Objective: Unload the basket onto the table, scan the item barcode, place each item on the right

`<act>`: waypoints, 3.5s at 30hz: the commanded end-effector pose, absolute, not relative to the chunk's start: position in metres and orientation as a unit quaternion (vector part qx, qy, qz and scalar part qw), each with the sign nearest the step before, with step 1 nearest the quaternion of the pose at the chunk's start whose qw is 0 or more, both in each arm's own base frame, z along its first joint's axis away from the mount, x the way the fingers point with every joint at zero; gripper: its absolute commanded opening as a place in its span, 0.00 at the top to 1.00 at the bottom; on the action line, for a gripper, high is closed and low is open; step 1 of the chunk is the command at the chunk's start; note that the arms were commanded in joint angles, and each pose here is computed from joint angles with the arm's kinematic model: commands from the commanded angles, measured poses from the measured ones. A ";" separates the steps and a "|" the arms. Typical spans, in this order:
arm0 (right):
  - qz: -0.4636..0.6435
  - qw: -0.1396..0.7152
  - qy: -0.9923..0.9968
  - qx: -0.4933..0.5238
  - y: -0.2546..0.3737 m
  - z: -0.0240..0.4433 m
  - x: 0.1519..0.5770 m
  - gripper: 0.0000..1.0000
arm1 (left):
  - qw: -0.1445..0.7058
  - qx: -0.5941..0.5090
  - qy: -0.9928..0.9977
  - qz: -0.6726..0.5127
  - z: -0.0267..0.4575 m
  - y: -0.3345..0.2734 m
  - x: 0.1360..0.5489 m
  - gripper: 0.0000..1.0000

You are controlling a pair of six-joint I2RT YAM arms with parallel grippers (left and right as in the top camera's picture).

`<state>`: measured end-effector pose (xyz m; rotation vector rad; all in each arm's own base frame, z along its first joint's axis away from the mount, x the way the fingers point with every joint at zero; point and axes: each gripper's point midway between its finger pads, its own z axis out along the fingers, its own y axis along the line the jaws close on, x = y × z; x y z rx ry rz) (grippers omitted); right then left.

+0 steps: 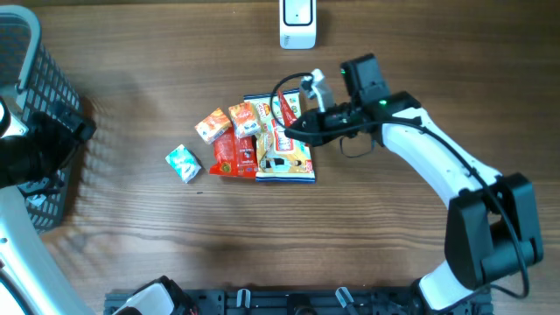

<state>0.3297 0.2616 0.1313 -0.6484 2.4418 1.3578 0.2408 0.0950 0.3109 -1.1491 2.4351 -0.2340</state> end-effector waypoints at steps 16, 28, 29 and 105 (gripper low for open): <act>0.561 -0.006 0.825 -0.070 0.244 0.065 0.294 0.96 | 0.218 -0.415 0.879 -0.082 0.311 0.097 0.240 0.00; 0.374 0.006 0.927 0.002 0.205 0.017 0.313 0.29 | 0.218 -0.415 0.879 -0.082 0.311 0.097 0.240 0.00; 0.354 0.005 0.935 -0.001 0.200 0.016 0.314 0.28 | 0.218 -0.415 0.879 -0.082 0.311 0.097 0.240 0.00; 0.308 -0.009 0.929 -0.206 0.255 0.039 0.312 0.96 | 0.218 -0.415 0.879 -0.082 0.311 0.097 0.240 0.00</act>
